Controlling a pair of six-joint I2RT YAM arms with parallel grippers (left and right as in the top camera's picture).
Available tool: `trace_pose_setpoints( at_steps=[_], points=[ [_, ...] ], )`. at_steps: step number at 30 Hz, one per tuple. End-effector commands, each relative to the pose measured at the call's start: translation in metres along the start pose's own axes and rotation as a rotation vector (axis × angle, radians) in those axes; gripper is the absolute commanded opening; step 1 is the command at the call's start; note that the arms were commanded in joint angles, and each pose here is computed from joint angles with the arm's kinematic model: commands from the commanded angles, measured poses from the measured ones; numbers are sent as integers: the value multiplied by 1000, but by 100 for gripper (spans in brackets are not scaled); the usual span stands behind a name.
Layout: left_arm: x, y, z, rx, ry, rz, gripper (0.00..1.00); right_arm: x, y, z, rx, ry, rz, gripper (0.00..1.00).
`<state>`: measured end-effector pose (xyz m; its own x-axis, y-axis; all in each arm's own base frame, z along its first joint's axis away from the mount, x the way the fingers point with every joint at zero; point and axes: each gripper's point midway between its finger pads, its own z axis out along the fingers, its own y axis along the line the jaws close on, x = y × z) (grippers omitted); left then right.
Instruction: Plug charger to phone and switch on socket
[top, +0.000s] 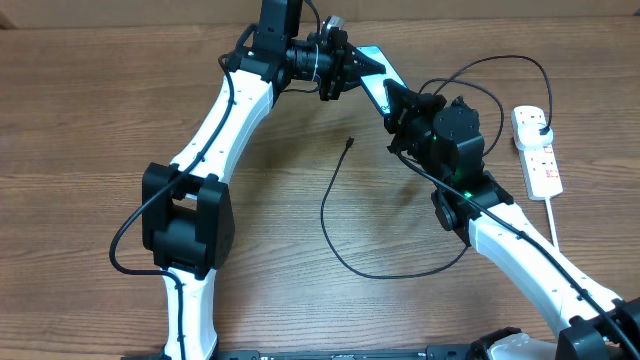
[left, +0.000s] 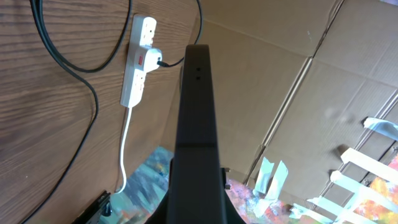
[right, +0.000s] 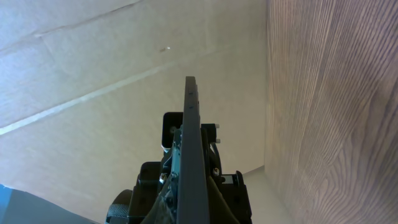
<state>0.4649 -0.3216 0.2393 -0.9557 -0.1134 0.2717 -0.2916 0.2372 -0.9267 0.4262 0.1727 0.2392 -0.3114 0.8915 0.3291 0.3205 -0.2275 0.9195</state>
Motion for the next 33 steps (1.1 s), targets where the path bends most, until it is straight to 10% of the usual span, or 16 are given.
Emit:
trace_pose_setpoints(
  at_steps=[1,6,10,20,33],
  points=[
    [1,-6,2,3,-8,43,4,10,15,-2,-36,34,-29,16],
    [-2,-7,-5,13,-4,194,4,9,4,-1,10,31,-30,54],
    [-8,-9,-25,44,5,328,4,2,-15,-2,90,9,-78,66],
    [-18,7,-126,177,32,477,4,-23,-85,-20,399,6,-506,61],
    [0,96,-187,-89,-40,400,4,1,-137,-54,597,375,-890,48]
  ],
)
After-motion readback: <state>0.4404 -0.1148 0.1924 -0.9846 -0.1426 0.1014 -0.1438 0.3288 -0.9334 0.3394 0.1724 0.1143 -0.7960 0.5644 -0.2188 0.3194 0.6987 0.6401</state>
